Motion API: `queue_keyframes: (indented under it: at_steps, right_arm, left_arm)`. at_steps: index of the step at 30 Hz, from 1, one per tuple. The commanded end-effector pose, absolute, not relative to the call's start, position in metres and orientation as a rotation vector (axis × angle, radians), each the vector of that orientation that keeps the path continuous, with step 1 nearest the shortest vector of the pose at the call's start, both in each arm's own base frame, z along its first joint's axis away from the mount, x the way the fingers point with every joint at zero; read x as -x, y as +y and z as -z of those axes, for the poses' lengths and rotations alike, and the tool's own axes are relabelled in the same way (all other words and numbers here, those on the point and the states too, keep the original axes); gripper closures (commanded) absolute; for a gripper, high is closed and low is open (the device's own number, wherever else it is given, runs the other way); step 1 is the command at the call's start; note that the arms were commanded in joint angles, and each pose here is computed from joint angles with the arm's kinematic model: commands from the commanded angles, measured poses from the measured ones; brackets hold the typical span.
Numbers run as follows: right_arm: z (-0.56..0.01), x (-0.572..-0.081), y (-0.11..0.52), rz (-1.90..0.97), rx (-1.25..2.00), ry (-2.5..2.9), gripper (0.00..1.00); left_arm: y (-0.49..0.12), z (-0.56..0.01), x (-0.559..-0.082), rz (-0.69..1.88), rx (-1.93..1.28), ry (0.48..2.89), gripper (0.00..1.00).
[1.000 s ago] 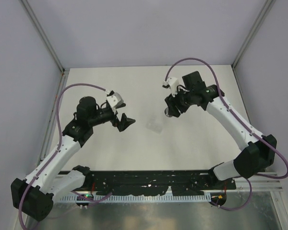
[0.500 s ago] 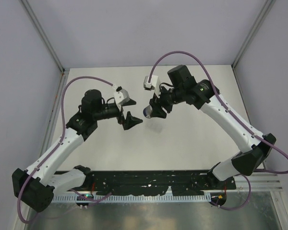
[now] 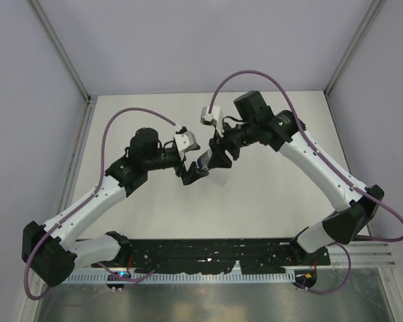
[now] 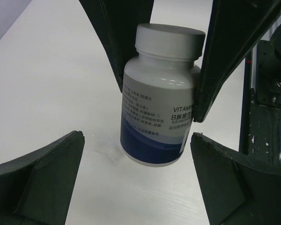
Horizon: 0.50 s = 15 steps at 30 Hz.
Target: Sort the pills into containers
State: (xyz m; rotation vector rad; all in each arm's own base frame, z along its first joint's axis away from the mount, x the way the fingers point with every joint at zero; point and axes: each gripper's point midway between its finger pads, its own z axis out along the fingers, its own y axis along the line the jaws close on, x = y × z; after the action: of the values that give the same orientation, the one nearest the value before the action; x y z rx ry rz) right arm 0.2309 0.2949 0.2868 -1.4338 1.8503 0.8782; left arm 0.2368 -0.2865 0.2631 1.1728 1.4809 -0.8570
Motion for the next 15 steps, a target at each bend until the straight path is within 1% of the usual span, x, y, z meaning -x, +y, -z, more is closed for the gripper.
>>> queue_keyframes:
  at_steps: [1, 7, 15]
  right_arm:
    - [-0.307, -0.228, 0.306, -0.960, 1.408, 1.798, 0.94]
    - [-0.306, -0.228, 0.308, -0.980, 1.400, 1.808, 0.94]
    - [-0.309, -0.230, 0.310, -0.987, 1.388, 1.807, 0.94]
  left_arm:
    - [-0.293, -0.293, -0.251, 0.782, -1.130, 1.385, 0.00]
    - [-0.298, -0.290, -0.247, 0.789, -1.147, 1.383, 0.01]
    - [-0.301, -0.281, -0.241, 0.794, -1.174, 1.390, 0.17]
